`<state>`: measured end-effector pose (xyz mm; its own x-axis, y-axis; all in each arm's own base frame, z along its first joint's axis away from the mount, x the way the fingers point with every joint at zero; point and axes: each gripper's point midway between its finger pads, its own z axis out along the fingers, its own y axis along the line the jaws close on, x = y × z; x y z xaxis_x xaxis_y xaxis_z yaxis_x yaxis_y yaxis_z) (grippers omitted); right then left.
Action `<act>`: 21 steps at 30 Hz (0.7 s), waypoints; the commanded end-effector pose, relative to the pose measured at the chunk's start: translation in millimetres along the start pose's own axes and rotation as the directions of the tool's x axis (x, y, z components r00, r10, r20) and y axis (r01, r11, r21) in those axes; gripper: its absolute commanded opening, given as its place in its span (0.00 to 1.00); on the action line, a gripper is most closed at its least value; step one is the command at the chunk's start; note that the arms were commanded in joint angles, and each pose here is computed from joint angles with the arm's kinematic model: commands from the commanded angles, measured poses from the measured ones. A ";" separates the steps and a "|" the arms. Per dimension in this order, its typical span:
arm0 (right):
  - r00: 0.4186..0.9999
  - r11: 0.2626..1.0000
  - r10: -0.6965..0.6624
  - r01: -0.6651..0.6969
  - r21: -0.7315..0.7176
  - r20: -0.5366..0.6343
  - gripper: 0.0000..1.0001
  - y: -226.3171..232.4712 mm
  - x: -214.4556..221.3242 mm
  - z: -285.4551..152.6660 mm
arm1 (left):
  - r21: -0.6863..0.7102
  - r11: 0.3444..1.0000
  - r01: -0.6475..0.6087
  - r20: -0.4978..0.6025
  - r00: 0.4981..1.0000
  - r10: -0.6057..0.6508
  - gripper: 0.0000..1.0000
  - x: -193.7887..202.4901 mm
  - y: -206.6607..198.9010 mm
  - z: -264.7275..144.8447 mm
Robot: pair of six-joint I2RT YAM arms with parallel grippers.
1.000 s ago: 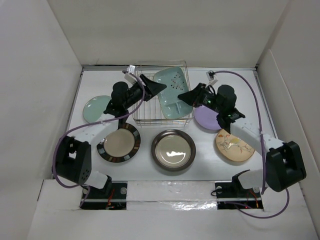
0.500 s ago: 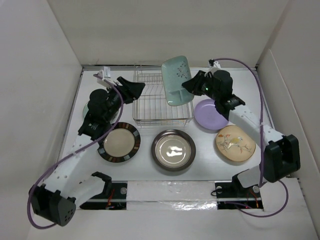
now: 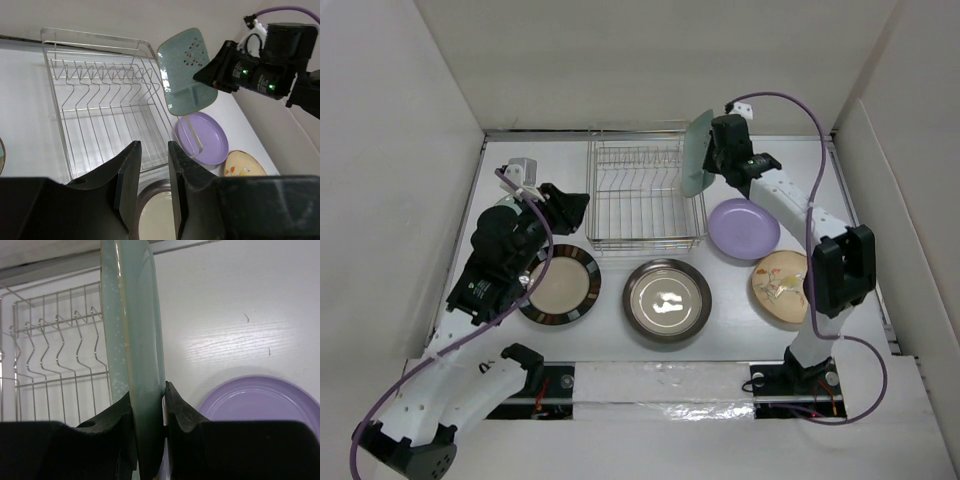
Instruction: Load the plates into the dish rack
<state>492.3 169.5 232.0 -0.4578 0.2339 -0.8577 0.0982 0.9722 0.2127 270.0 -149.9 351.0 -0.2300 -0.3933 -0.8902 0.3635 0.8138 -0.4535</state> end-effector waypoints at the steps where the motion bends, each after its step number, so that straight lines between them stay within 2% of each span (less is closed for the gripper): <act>1: 0.983 0.999 0.030 -0.035 0.023 0.179 0.00 16.6 -61.8 -19.1 | -0.010 0.999 -0.053 0.048 0.997 0.053 0.25 -8.5 -2.1 -4.6; 6: 0.984 0.998 0.004 -0.014 0.057 0.180 0.00 16.8 -66.5 -9.8 | 0.010 0.998 -0.055 0.047 0.997 0.054 0.28 0.8 -2.5 -4.7; 9: 0.985 0.995 -0.058 0.043 0.094 0.165 0.00 20.8 -61.5 -3.4 | 0.026 0.998 -0.055 0.038 0.998 0.054 0.30 6.2 -3.5 -2.0; 13: 0.977 0.984 -0.125 0.099 0.148 0.172 0.00 24.0 -75.3 2.5 | 0.060 0.997 -0.057 0.010 0.998 0.056 0.31 16.0 -7.1 -0.7; 14: 0.977 0.980 -0.150 0.126 0.156 0.151 0.00 26.0 -66.0 6.8 | 0.062 0.996 -0.057 0.010 0.998 0.056 0.31 16.0 -7.4 -1.3; 21: 0.969 0.972 -0.199 0.176 0.157 0.148 0.00 45.8 -78.6 23.8 | 0.070 0.996 -0.058 0.025 0.998 0.056 0.32 12.7 -9.0 -6.2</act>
<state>543.8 189.4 237.0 -0.4706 0.0124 -0.8823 0.1313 0.9898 -0.0561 262.2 -158.5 324.5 -0.2488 -0.3375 -0.9078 0.3941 0.8210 -0.4132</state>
